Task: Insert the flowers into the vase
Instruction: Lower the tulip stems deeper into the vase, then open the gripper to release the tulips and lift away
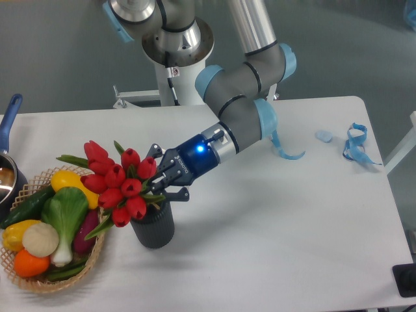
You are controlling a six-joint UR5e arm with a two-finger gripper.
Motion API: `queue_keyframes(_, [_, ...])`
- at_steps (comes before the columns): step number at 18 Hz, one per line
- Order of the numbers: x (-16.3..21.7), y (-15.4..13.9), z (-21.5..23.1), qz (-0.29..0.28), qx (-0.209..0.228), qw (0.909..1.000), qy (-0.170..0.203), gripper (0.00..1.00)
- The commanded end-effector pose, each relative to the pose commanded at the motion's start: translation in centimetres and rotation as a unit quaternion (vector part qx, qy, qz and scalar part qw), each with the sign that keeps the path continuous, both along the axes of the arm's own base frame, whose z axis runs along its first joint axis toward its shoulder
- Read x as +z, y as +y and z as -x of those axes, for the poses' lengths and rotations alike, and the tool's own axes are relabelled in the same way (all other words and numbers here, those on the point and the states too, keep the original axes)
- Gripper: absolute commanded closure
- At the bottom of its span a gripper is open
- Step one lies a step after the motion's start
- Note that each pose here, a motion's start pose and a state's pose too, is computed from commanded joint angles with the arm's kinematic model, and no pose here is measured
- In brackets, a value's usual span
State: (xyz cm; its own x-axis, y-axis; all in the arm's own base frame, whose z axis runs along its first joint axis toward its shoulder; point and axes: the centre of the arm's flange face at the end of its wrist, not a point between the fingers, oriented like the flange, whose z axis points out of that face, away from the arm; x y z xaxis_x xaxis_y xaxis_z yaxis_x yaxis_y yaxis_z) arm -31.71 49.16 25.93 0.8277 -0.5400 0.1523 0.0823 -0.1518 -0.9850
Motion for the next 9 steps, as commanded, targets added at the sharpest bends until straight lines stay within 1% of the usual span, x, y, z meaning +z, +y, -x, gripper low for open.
queue_keyframes(2, [-0.4,0.01,0.01,-0.001,-0.001,1.0,0.001,0.66])
queue_keyframes(3, [-0.49,0.02,0.02,-0.005,-0.001,1.0,0.007,0.56])
queue_keyframes(4, [-0.54,-0.06,0.06,-0.008,-0.001,0.9999,0.012,0.42])
queue_keyframes(5, [-0.47,-0.13,0.24,-0.012,0.0,0.9998,0.018,0.25])
queue_keyframes(6, [-0.39,-0.23,0.38,-0.013,0.002,0.9997,0.019,0.14])
queue_keyframes(8, [-0.14,-0.36,0.5,-0.014,0.003,0.9997,0.022,0.01])
queue_keyframes(9, [-0.06,-0.51,0.71,-0.015,0.005,0.9996,0.022,0.0])
